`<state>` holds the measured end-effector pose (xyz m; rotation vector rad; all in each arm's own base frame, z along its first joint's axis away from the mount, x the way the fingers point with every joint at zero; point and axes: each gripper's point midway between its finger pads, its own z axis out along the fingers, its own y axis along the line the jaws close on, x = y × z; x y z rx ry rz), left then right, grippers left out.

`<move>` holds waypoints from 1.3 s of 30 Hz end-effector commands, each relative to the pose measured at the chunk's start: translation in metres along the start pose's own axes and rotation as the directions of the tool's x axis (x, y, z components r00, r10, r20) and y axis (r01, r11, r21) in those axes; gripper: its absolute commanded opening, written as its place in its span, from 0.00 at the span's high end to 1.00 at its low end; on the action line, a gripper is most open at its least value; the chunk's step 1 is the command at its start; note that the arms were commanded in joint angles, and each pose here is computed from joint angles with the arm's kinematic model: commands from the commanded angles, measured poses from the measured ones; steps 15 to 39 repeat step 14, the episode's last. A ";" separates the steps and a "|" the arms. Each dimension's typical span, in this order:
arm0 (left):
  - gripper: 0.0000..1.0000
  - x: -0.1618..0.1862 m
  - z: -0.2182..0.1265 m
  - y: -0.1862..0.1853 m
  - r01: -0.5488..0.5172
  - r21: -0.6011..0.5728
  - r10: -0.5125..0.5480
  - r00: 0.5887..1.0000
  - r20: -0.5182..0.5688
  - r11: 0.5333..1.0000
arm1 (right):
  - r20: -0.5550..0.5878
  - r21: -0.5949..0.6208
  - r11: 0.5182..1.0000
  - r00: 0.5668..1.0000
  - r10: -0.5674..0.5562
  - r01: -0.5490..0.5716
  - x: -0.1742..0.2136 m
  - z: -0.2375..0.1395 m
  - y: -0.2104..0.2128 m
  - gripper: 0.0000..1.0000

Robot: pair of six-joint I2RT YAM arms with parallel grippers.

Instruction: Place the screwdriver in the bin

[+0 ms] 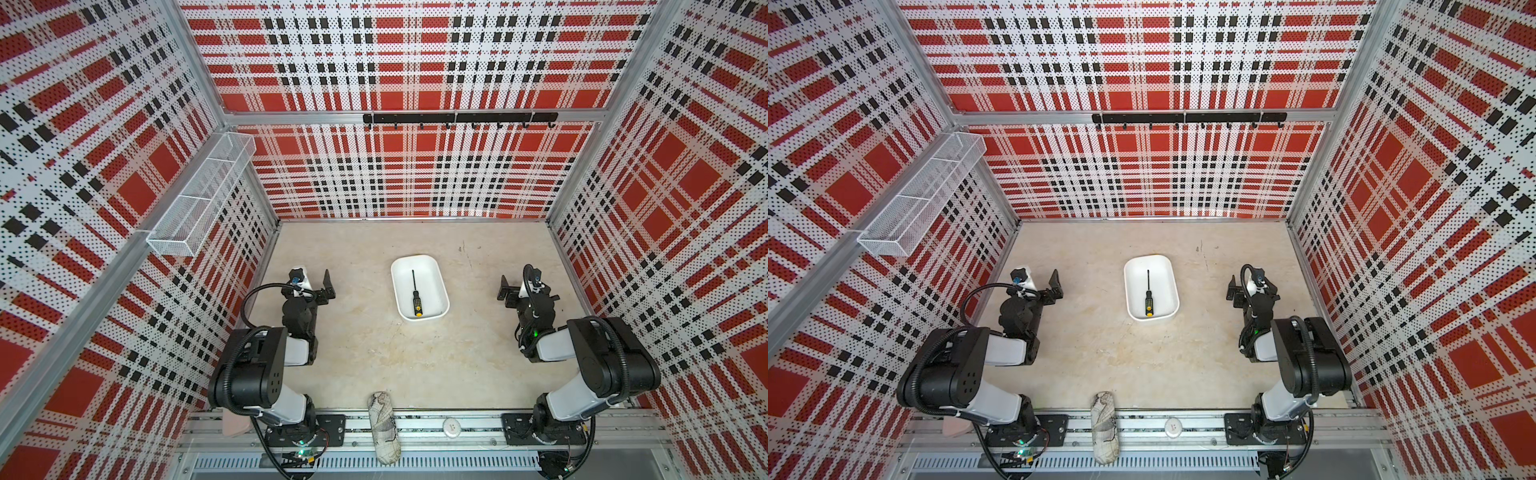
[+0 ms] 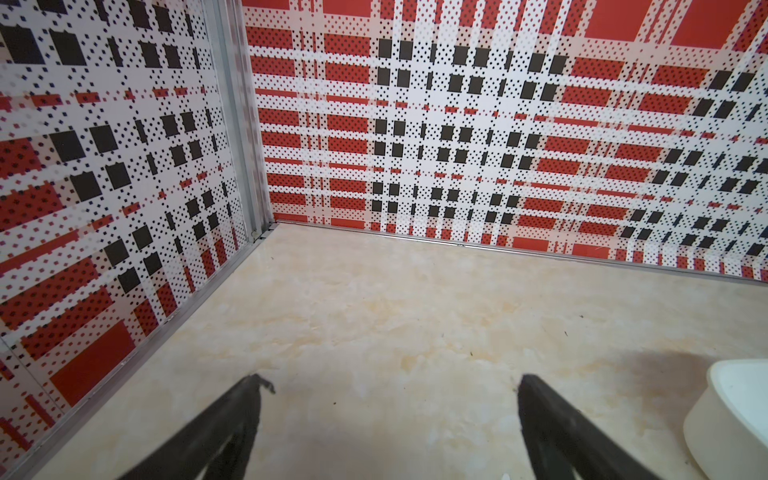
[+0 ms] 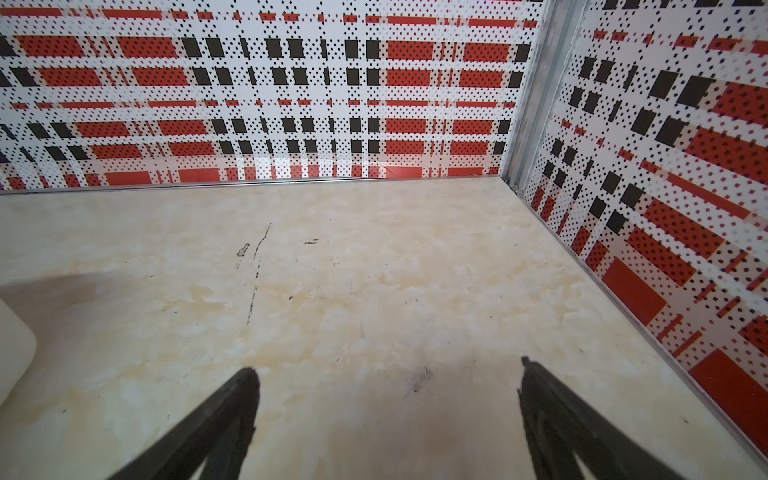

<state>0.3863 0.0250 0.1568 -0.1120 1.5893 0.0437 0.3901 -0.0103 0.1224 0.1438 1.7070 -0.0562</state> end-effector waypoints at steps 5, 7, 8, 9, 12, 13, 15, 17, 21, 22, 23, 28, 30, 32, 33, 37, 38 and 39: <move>0.02 -0.001 0.001 0.001 -0.013 -0.008 0.013 1.000 0.006 1.000 | 0.020 -0.003 1.000 1.000 0.000 0.000 -0.007 -0.001 -0.001 0.00; 0.02 -0.002 0.001 0.000 -0.014 -0.006 0.014 1.000 0.007 1.000 | 0.020 -0.002 1.000 1.000 -0.001 0.001 -0.007 0.000 -0.001 0.00; 0.02 -0.002 0.001 0.001 -0.014 -0.008 0.014 1.000 0.007 1.000 | 0.021 -0.003 1.000 1.000 0.000 0.000 -0.008 0.000 -0.001 0.00; 0.02 -0.002 0.001 0.000 -0.013 -0.007 0.013 1.000 0.006 1.000 | 0.019 -0.003 1.000 1.000 0.000 0.000 -0.007 0.000 -0.001 0.00; 0.02 -0.002 0.001 0.000 -0.014 -0.006 0.014 1.000 0.006 1.000 | 0.020 -0.003 1.000 1.000 -0.001 0.001 -0.007 0.000 -0.001 0.00; 0.02 -0.002 0.001 0.000 -0.013 -0.007 0.013 1.000 0.008 1.000 | 0.020 -0.003 1.000 1.000 -0.001 0.001 -0.008 0.000 -0.001 0.00; 0.02 -0.002 0.001 0.000 -0.013 -0.006 0.013 1.000 0.007 1.000 | 0.019 -0.002 1.000 1.000 0.000 0.001 -0.007 -0.001 -0.001 0.00; 0.02 -0.002 0.001 0.000 -0.013 -0.006 0.013 1.000 0.007 1.000 | 0.019 -0.002 1.000 1.000 0.000 0.001 -0.007 -0.001 -0.001 0.00; 0.02 -0.002 0.001 0.000 -0.013 -0.006 0.013 1.000 0.007 1.000 | 0.019 -0.002 1.000 1.000 0.000 0.001 -0.007 -0.001 -0.001 0.00; 0.02 -0.002 0.001 0.000 -0.013 -0.006 0.013 1.000 0.007 1.000 | 0.019 -0.002 1.000 1.000 0.000 0.001 -0.007 -0.001 -0.001 0.00; 0.02 -0.002 0.001 0.000 -0.013 -0.006 0.013 1.000 0.007 1.000 | 0.019 -0.002 1.000 1.000 0.000 0.001 -0.007 -0.001 -0.001 0.00; 0.02 -0.002 0.001 0.000 -0.013 -0.006 0.013 1.000 0.007 1.000 | 0.019 -0.002 1.000 1.000 0.000 0.001 -0.007 -0.001 -0.001 0.00; 0.02 -0.002 0.001 0.000 -0.013 -0.006 0.013 1.000 0.007 1.000 | 0.019 -0.002 1.000 1.000 0.000 0.001 -0.007 -0.001 -0.001 0.00; 0.02 -0.002 0.001 0.000 -0.013 -0.006 0.013 1.000 0.007 1.000 | 0.019 -0.002 1.000 1.000 0.000 0.001 -0.007 -0.001 -0.001 0.00; 0.02 -0.002 0.001 0.000 -0.013 -0.006 0.013 1.000 0.007 1.000 | 0.019 -0.002 1.000 1.000 0.000 0.001 -0.007 -0.001 -0.001 0.00; 0.02 -0.002 0.001 0.000 -0.013 -0.006 0.013 1.000 0.007 1.000 | 0.019 -0.002 1.000 1.000 0.000 0.001 -0.007 -0.001 -0.001 0.00; 0.02 -0.002 0.001 0.000 -0.013 -0.006 0.013 1.000 0.007 1.000 | 0.019 -0.002 1.000 1.000 0.000 0.001 -0.007 -0.001 -0.001 0.00; 0.02 -0.002 0.001 0.000 -0.013 -0.006 0.013 1.000 0.007 1.000 | 0.019 -0.002 1.000 1.000 0.000 0.001 -0.007 -0.001 -0.001 0.00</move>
